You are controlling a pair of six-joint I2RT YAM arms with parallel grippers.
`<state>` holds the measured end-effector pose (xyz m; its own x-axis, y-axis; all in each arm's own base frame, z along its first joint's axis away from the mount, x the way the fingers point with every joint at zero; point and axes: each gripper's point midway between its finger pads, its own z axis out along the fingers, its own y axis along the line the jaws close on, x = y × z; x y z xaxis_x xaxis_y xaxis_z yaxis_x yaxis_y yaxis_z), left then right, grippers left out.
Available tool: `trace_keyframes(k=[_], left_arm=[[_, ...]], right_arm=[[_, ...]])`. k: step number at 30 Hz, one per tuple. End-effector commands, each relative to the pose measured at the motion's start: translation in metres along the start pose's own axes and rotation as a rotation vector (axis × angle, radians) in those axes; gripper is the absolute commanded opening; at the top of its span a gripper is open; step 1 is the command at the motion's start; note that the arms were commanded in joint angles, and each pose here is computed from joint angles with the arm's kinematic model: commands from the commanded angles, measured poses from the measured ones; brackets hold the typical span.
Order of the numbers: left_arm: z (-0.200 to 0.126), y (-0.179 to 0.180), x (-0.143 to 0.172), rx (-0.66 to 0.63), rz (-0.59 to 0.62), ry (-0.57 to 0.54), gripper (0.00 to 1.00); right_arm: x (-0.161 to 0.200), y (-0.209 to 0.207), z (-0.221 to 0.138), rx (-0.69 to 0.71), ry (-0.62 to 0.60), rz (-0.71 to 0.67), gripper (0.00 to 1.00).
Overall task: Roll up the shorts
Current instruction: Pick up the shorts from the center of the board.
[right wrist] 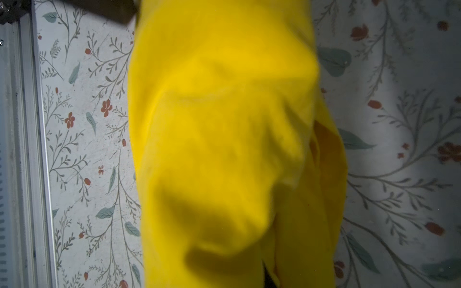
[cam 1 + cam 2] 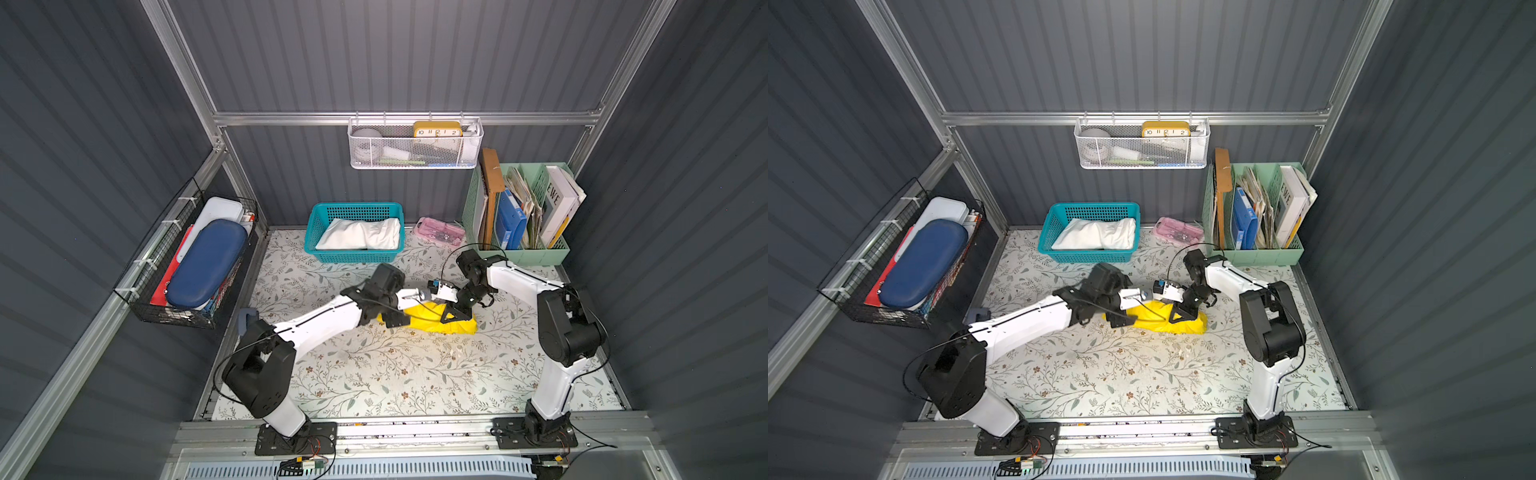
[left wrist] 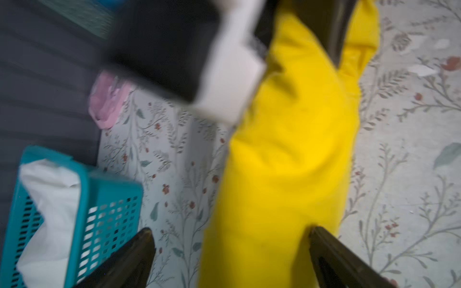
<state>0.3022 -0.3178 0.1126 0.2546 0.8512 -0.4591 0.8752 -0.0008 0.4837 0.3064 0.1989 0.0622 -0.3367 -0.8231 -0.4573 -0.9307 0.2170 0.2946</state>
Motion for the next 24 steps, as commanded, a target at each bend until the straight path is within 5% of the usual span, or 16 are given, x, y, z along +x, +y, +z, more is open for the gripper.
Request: trace_keyframes(k=[1,7,24], left_arm=[[0.005,0.004,-0.010,-0.074,0.106,-0.011,1.00],[0.001,-0.012,-0.040,-0.047,0.142,-0.121,1.00],[0.062,-0.043,-0.020,0.070,0.094,-0.061,1.00]], right_arm=[[0.011,0.019,0.002,-0.109,0.044,0.130,0.00],[0.011,0.017,0.004,-0.146,0.044,0.178,0.00],[0.009,0.015,0.000,-0.168,-0.003,0.177,0.00]])
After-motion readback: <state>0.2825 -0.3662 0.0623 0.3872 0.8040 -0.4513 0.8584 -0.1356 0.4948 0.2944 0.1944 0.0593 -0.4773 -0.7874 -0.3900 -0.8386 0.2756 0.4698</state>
